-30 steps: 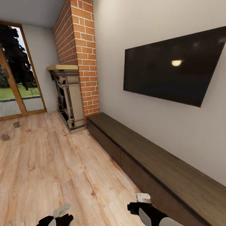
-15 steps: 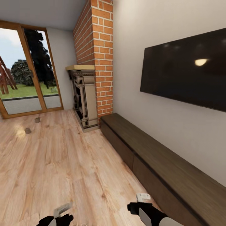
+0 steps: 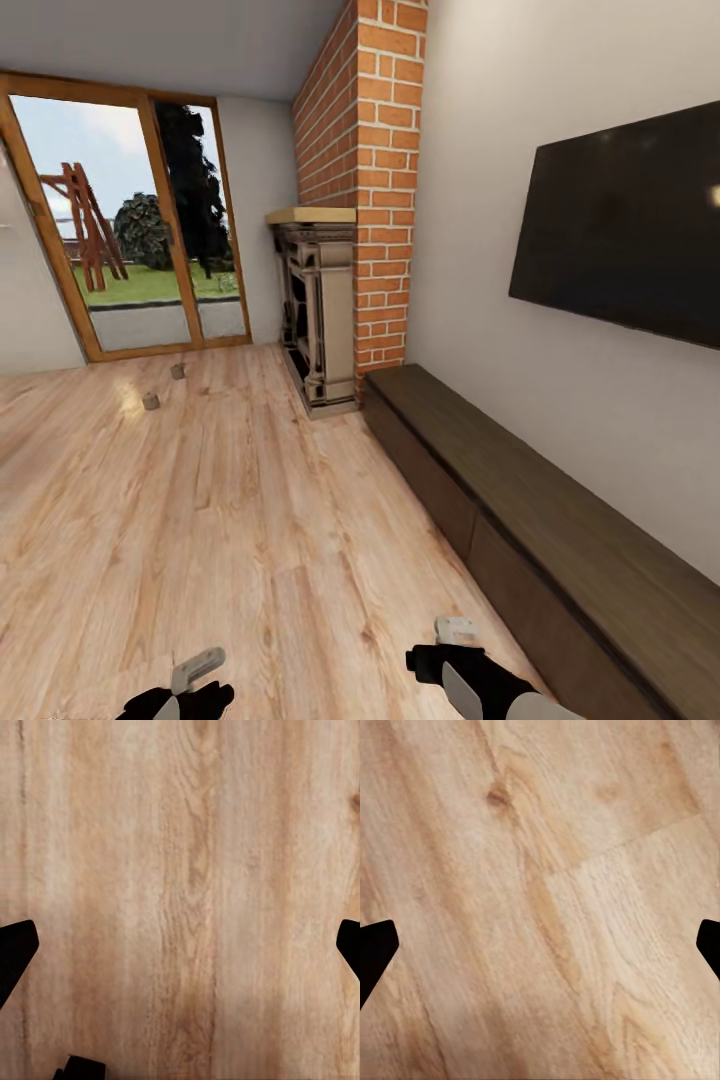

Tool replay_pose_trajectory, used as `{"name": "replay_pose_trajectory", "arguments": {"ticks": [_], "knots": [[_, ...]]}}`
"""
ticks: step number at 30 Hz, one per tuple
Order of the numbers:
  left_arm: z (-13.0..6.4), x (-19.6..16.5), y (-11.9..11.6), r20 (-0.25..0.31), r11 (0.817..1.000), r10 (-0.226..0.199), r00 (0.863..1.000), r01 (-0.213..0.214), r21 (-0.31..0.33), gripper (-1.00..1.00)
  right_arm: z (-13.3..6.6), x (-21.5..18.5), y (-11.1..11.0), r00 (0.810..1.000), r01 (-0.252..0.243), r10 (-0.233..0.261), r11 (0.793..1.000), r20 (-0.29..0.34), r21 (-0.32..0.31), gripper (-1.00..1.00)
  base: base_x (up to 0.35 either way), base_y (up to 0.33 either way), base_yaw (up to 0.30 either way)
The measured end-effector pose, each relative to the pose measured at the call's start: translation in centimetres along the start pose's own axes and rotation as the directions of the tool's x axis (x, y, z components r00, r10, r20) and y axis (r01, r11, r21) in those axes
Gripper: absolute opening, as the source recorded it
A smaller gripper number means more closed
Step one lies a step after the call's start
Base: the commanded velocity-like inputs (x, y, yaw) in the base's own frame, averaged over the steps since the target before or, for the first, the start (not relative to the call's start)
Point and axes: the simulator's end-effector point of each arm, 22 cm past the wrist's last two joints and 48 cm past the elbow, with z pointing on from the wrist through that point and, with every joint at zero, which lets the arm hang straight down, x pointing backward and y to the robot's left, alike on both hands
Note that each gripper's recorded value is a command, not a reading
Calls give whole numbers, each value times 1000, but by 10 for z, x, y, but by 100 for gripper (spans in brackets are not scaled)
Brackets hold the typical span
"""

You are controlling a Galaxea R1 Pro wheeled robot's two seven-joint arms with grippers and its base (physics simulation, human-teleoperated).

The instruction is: Place each of the two pumpkins and all three candles from the living room inside a cabinet in the living room (use any cabinet), then make sure every cabinet is closed, and position the cauldron so it is next to a table in the living room.

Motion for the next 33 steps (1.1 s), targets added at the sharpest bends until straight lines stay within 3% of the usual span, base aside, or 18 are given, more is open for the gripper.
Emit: {"name": "replay_pose_trajectory", "arguments": {"ticks": [13, 33], "knots": [[0, 0, -1, 0, 1000, 0, 1000, 0, 1, 100, 0, 0, 0, 1000, 0, 0, 1000, 0, 0, 100, 261, 161, 275], [0, 2, 0, -4, 1000, 0, 1000, 0, 0, 100, 0, -1, 0, 1000, 0, 0, 1000, 3, -1, 100, 268, 191, 59]]}}
